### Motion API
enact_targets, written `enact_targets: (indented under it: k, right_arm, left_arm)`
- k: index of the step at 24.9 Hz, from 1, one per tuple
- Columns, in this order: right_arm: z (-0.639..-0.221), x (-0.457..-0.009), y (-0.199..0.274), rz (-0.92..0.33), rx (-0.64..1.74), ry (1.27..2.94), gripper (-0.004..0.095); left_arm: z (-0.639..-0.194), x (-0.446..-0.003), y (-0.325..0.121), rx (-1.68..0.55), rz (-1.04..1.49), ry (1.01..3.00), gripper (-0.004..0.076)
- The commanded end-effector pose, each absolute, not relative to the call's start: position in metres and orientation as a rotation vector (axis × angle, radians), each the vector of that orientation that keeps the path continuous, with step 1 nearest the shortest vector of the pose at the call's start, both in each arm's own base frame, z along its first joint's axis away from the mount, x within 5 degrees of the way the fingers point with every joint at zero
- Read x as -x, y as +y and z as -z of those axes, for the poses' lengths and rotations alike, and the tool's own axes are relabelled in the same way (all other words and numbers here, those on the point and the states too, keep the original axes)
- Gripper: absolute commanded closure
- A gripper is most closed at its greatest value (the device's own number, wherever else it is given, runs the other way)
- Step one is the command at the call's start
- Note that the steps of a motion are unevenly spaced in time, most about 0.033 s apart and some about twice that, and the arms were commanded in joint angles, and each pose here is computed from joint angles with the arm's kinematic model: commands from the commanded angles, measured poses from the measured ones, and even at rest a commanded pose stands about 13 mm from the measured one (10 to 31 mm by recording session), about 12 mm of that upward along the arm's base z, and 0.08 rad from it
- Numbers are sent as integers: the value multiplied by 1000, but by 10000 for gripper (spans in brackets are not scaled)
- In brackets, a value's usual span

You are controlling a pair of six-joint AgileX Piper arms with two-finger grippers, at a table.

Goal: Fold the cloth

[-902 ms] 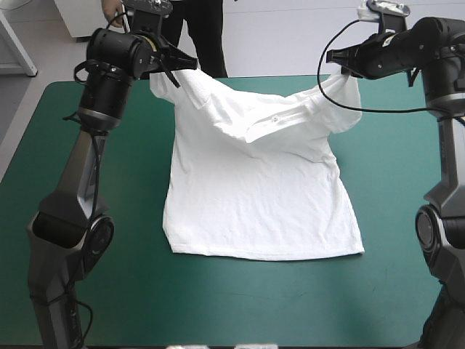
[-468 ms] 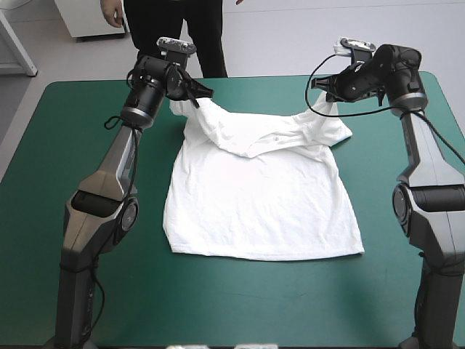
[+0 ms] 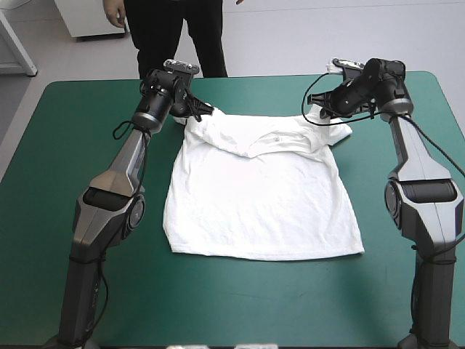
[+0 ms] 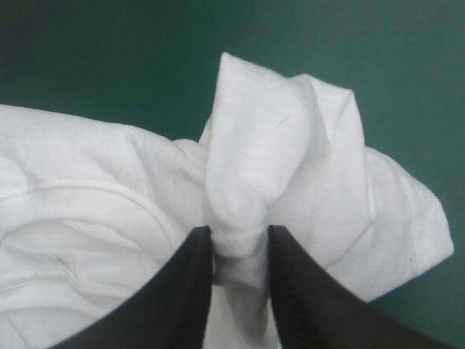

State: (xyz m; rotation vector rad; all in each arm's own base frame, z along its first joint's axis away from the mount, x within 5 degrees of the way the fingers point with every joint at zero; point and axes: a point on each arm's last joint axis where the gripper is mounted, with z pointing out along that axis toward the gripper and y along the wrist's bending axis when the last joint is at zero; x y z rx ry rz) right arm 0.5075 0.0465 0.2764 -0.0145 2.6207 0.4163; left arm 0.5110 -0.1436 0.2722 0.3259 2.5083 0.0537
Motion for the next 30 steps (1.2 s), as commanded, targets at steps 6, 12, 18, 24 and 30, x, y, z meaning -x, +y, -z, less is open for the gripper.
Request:
enact_targets:
  k: [6, 12, 18, 24, 30]
  right_arm:
    - [-355, -480, 46, -415, 30, 2496, 309]
    - [-413, -448, 38, -309, 12, 2382, 351]
    - [-447, -413, 33, -264, 3, 2336, 396]
    - [-426, -335, 28, -236, -7, 2464, 401]
    - [-419, -267, 24, -218, -6, 2507, 401]
  left_arm:
    - [-357, -470, -136, -283, 114, 2472, 234]
    - [-424, -433, -124, -264, 130, 2336, 243]
    - [-475, -391, -120, -276, 161, 2226, 273]
    - [-471, -319, -100, -287, 82, 2356, 273]
    - [-397, -241, -87, -209, 212, 2557, 297]
